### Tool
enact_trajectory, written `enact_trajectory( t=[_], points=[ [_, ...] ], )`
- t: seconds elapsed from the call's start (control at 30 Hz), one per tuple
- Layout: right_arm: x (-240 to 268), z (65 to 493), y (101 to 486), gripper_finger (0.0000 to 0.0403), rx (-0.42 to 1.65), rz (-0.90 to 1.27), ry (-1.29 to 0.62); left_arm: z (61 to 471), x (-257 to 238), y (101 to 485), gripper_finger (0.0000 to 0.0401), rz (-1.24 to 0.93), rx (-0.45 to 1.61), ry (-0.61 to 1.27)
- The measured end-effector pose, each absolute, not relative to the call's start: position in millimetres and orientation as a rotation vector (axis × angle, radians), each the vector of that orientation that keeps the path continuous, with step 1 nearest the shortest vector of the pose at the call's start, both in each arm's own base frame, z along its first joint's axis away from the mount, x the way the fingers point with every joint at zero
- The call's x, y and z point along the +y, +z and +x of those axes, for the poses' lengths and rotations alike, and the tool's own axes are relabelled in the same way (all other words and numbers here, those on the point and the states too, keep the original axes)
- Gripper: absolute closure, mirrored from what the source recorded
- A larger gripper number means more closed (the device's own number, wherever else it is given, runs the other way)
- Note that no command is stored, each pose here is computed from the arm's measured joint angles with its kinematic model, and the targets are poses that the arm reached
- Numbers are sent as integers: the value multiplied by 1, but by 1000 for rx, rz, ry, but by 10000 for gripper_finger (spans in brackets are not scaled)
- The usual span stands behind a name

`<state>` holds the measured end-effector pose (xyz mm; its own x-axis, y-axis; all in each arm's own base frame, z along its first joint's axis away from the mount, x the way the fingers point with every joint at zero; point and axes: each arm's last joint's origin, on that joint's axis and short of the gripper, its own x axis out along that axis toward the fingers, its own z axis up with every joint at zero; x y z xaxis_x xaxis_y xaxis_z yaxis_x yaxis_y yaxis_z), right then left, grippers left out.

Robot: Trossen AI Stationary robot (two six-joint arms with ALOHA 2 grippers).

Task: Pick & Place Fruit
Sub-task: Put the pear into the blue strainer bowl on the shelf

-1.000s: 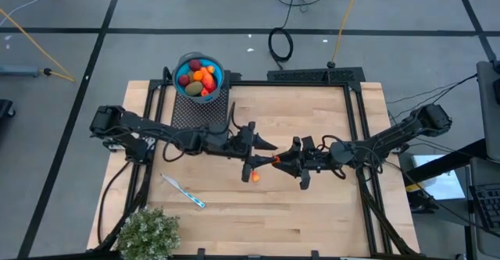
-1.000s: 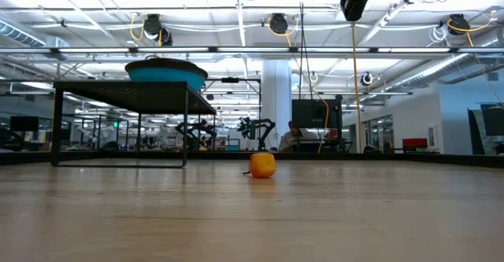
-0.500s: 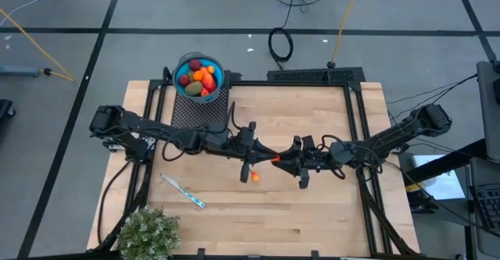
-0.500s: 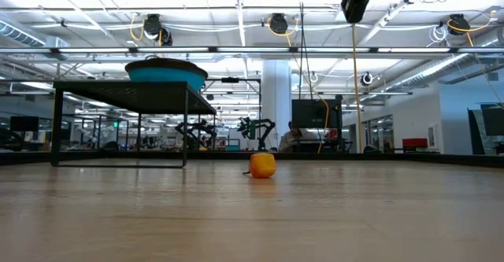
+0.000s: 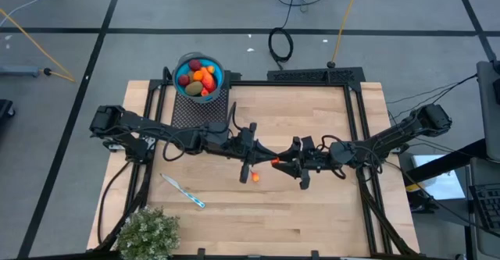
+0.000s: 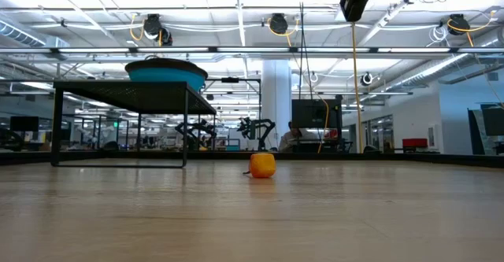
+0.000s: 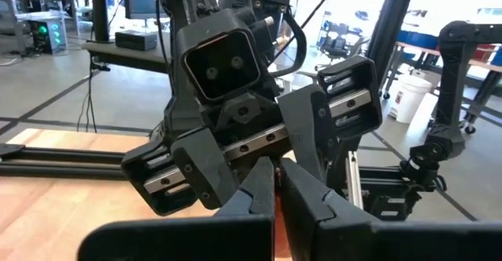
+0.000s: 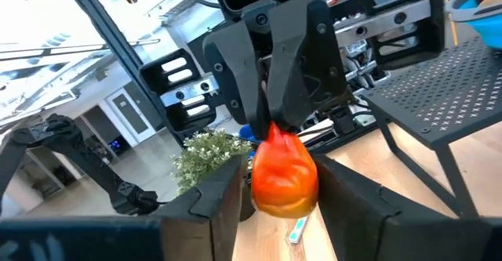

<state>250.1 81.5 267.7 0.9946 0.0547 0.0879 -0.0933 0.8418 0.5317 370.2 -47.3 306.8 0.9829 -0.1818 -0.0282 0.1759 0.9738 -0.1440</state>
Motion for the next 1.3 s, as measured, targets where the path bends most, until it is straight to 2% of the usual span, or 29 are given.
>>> enact_trajectory(
  t=[0.37,0.83,0.97,1.13,1.3],
  points=[
    [83,250,268,216,-62,564,113,370,-48,306,401,-164,46,-197],
    [83,250,258,216,40,559,90,357,-33,325,401,-159,21,-95],
    [83,250,253,225,84,544,77,347,-25,339,401,-202,-26,-20],
    [83,250,248,251,138,519,61,335,-13,354,401,-392,-80,122],
    [83,249,242,283,187,473,47,319,3,353,401,-588,-13,318]
  ],
)
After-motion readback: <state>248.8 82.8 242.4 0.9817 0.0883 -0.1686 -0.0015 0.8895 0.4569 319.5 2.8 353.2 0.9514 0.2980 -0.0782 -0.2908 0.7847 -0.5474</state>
